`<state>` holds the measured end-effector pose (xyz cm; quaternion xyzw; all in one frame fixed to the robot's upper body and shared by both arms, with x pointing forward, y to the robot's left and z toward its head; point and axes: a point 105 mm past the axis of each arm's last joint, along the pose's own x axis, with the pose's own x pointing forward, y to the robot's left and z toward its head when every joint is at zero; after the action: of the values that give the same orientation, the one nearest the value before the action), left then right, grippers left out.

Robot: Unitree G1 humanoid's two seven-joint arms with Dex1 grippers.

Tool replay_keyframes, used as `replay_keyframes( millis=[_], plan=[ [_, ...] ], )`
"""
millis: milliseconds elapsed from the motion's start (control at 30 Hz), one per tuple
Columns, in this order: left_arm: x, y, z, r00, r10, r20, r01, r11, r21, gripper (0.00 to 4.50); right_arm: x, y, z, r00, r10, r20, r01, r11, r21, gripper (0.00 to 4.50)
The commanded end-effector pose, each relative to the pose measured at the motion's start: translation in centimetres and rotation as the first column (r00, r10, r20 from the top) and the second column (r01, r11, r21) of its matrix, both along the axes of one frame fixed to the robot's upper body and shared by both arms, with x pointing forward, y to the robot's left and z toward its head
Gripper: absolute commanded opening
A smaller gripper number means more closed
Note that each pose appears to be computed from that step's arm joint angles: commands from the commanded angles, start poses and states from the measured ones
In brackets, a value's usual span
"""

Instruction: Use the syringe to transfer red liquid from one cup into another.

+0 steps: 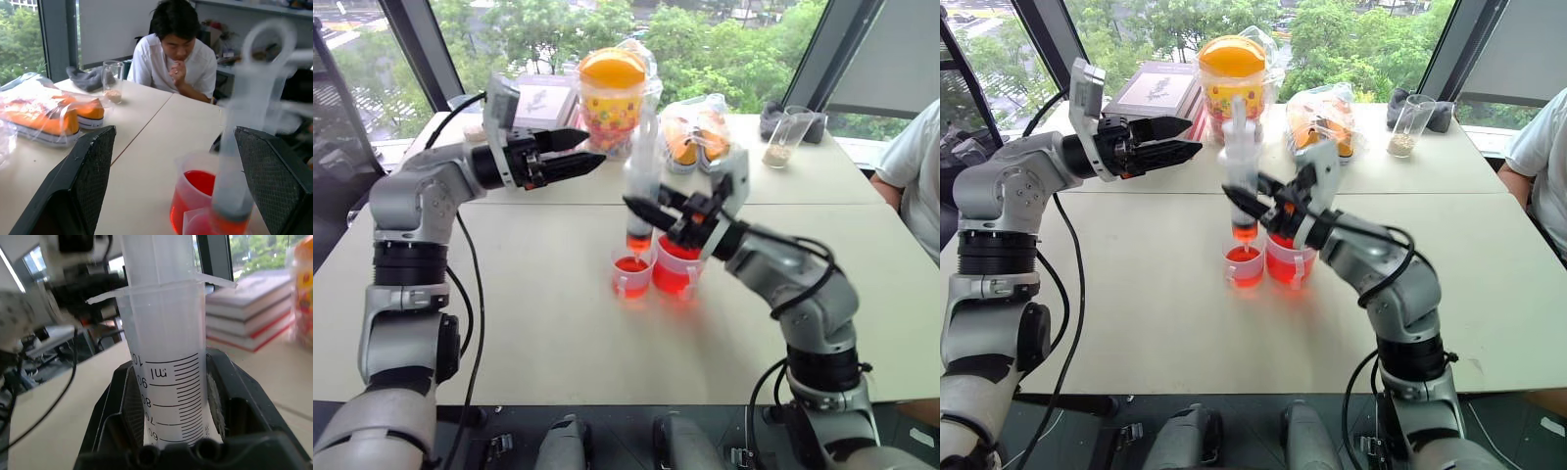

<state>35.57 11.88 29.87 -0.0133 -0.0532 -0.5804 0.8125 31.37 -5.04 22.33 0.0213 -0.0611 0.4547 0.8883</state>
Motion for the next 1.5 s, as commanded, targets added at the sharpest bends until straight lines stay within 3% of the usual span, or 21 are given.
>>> replay_keyframes(
  millis=[33,367,567,667,867,1133,1500],
  plan=[
    [-1.3,-0.8,1.8,0.997,-0.052,0.062,0.053,0.998,-0.016,3.96,-0.3,-0.1,0.5,0.997,-0.004,0.076,0.004,1.0,0.001,1.38],
    [-0.7,-3.4,1.8,0.99,-0.109,0.087,0.109,0.994,0.003,3.96,-0.4,-0.1,0.3,0.996,-0.028,0.085,0.028,1.0,0.003,1.38],
    [0.5,-5.0,0.6,0.988,-0.111,0.108,0.105,0.993,0.06,3.96,-0.6,0.1,0.6,0.995,-0.023,0.095,0.024,1.0,-0.003,1.38],
    [0.8,-5.5,0.3,0.987,-0.121,0.108,0.114,0.991,0.067,3.11,-0.7,0.2,0.6,0.995,-0.018,0.097,0.018,1.0,-0.002,1.38],
    [0.1,-6.6,0.3,0.975,-0.19,0.115,0.183,0.981,0.069,0.07,-0.9,0.5,0.7,0.995,-0.008,0.099,0.008,1.0,-0.002,1.38],
    [-1.7,-6.4,-0.8,0.953,-0.291,0.08,0.278,0.951,0.136,0.02,-1.0,0.9,3.2,0.989,-0.001,0.145,-0.004,0.999,0.04,1.38],
    [-2.3,-5.7,-2.5,0.956,-0.285,0.065,0.268,0.944,0.191,0.02,-0.7,0.7,6.1,0.98,-0.018,0.197,0.001,0.996,0.084,1.38]
  ],
)
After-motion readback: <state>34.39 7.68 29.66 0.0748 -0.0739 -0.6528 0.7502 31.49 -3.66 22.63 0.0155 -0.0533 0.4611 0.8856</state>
